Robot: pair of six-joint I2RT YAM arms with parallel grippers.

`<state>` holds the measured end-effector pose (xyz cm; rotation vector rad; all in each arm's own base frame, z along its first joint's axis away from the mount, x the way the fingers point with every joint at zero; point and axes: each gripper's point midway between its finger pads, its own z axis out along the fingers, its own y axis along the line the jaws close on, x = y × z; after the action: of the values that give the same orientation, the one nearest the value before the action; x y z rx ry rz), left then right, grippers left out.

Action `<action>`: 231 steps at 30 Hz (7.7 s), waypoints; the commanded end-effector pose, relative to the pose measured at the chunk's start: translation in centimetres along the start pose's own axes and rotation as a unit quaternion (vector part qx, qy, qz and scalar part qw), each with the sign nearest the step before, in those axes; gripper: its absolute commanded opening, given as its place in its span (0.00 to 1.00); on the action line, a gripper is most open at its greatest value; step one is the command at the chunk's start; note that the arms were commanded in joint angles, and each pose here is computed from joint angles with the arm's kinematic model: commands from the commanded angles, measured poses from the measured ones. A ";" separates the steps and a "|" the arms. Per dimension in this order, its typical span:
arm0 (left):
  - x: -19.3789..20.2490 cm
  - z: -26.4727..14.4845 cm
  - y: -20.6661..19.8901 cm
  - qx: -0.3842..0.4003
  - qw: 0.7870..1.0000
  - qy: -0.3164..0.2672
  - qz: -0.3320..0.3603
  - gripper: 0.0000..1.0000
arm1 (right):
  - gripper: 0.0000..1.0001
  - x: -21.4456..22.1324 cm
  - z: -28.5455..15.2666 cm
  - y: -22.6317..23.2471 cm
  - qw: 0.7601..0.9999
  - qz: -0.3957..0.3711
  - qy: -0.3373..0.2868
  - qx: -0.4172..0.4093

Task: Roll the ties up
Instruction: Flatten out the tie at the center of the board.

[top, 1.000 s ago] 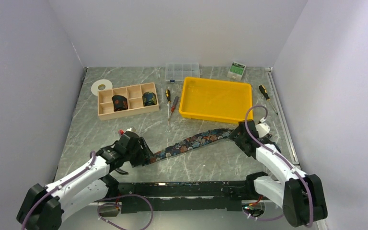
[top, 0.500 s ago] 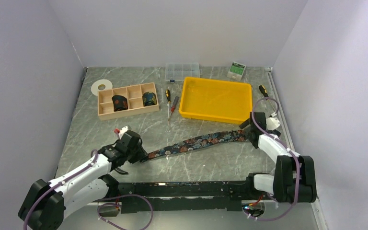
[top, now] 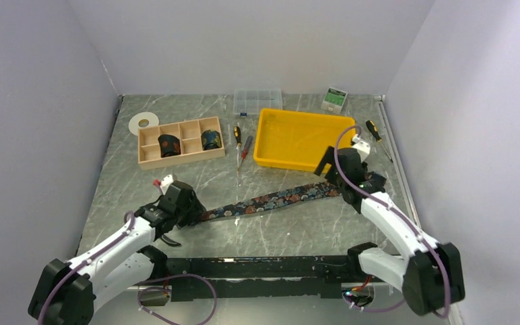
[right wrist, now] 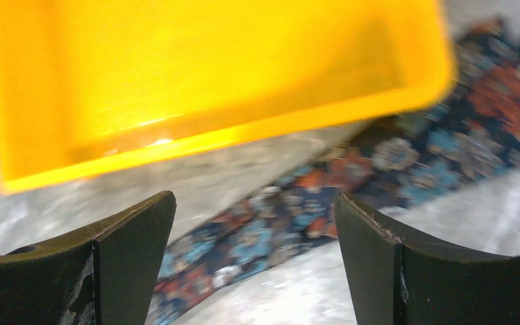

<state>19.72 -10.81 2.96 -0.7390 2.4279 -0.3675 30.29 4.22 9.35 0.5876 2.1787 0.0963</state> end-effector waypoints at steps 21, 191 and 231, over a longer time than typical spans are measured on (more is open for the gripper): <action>-4.0 -9.1 -0.9 0.045 0.997 -0.060 -0.019 0.85 | 0.61 15.8 -6.8 19.7 0.885 -0.390 0.084 -0.239; -0.9 -2.7 1.5 -0.028 0.999 -0.016 -0.028 0.09 | 0.39 9.4 5.5 9.0 0.990 -0.129 0.058 -0.016; 1.1 0.8 2.8 -0.057 0.998 0.017 -0.007 0.10 | 0.55 1.6 -1.8 -4.9 0.983 0.098 -0.008 0.156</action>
<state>19.85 -9.95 1.98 -0.8209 2.4387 -0.2850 25.58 5.62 5.12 0.9178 2.2193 -0.0214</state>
